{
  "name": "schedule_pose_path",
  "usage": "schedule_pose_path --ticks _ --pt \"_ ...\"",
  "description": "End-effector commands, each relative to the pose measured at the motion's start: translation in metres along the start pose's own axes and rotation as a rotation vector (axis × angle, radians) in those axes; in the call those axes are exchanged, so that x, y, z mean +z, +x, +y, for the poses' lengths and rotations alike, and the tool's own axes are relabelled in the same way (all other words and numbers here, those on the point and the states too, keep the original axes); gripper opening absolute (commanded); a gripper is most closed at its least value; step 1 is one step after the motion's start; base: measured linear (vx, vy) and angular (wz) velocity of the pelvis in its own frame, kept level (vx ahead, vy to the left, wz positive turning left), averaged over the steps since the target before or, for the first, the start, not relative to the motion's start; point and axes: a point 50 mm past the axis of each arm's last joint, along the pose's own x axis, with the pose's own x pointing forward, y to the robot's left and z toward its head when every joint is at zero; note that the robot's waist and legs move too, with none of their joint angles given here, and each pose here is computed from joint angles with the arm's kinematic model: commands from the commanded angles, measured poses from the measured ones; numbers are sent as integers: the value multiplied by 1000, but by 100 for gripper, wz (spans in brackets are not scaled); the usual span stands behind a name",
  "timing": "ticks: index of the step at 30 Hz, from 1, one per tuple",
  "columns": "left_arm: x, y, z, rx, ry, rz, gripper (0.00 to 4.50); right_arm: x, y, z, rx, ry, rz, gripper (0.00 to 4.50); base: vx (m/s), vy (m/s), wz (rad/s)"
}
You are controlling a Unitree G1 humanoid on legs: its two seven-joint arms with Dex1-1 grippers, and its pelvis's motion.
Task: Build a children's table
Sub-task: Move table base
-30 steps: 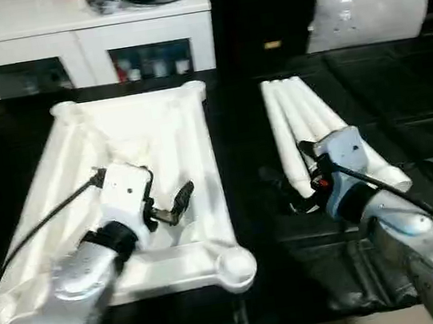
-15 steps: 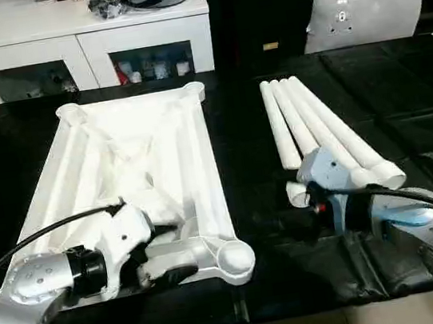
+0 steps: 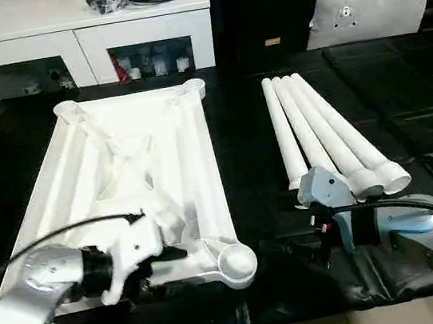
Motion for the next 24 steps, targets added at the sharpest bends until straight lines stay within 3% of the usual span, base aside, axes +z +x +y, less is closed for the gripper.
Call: schedule_pose_path --ticks 1,14,24 --pt "-3 0 3 26 20 26 221 3 1 8 56 -9 -4 450 0 0 0" --pt "-14 11 11 84 87 111 114 -1 -6 23 193 47 37 450 0 0 0" --pt "-12 15 14 110 82 71 34 1 -9 29 249 68 33 450 0 0 0"
